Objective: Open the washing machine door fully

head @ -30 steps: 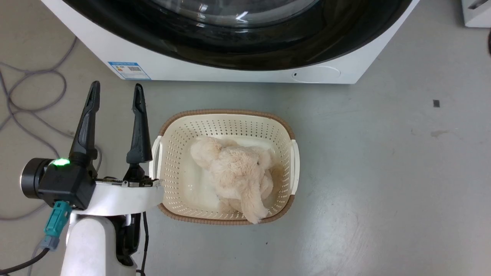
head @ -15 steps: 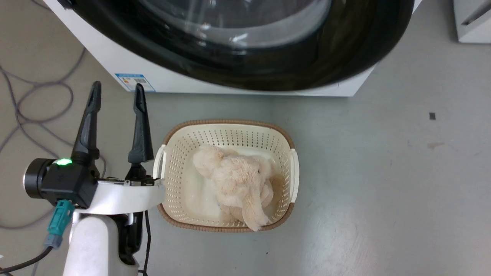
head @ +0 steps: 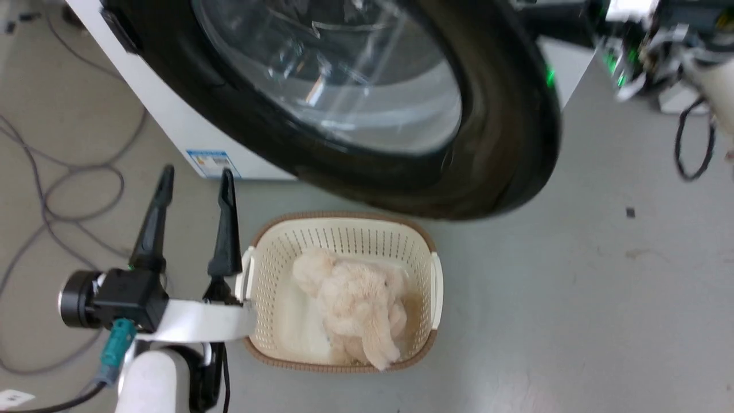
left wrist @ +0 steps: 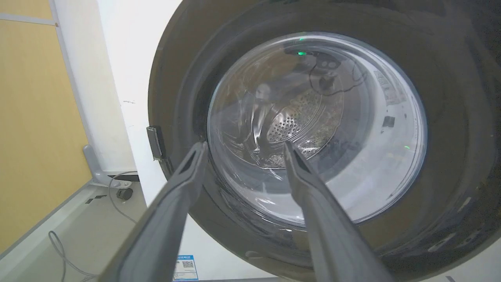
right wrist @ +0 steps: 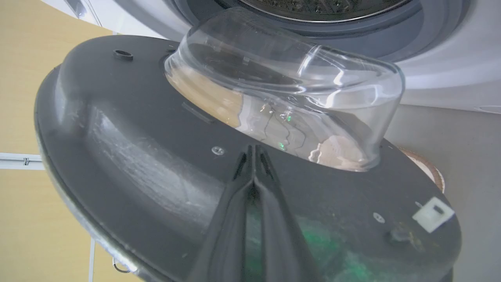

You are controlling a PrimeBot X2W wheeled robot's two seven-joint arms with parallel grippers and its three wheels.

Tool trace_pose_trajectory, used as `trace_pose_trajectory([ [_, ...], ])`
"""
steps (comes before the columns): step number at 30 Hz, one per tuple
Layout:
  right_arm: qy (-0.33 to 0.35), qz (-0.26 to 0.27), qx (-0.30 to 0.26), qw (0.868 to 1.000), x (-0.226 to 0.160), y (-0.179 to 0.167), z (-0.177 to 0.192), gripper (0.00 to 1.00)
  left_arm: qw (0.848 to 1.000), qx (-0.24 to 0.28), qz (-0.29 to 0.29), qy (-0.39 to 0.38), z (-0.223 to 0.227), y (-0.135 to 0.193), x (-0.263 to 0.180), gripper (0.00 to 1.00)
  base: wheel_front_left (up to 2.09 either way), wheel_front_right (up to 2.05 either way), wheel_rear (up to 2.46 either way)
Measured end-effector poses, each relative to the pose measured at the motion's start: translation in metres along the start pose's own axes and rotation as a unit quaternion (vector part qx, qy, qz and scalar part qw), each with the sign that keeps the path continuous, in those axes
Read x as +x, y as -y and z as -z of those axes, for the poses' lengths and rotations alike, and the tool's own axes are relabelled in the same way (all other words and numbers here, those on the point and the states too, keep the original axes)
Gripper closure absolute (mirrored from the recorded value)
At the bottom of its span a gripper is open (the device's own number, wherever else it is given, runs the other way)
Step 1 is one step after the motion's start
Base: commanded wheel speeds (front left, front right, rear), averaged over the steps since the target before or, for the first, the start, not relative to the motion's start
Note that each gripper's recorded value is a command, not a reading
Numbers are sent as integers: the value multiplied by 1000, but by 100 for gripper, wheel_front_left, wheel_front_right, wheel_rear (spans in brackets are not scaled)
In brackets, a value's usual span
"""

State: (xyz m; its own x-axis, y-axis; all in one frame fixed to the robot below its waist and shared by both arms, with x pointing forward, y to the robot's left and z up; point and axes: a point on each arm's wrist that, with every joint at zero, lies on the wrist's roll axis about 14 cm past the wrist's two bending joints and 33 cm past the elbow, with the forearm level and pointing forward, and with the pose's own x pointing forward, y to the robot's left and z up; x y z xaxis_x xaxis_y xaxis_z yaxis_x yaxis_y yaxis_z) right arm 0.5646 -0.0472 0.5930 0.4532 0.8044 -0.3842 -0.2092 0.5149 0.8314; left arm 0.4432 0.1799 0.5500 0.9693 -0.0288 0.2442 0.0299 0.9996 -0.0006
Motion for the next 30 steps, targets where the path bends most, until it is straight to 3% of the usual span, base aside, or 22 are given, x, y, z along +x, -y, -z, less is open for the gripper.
trace_pose_trajectory([
  [15, -90, -70, -23, 993, -11, -42, 99, 100, 1000, 15, 6, -22, -8, 4, -49, 0, 0, 0, 0],
  [16, -109, -81, -29, 990, -9, -48, 118, 100, 999, 16, 6, -27, -6, 4, -55, 0, 0, 0, 0],
  [30, -150, -139, -44, 978, -2, -82, 174, 100, 999, 16, 16, -47, 4, 9, -67, 0, 0, 0, 0],
])
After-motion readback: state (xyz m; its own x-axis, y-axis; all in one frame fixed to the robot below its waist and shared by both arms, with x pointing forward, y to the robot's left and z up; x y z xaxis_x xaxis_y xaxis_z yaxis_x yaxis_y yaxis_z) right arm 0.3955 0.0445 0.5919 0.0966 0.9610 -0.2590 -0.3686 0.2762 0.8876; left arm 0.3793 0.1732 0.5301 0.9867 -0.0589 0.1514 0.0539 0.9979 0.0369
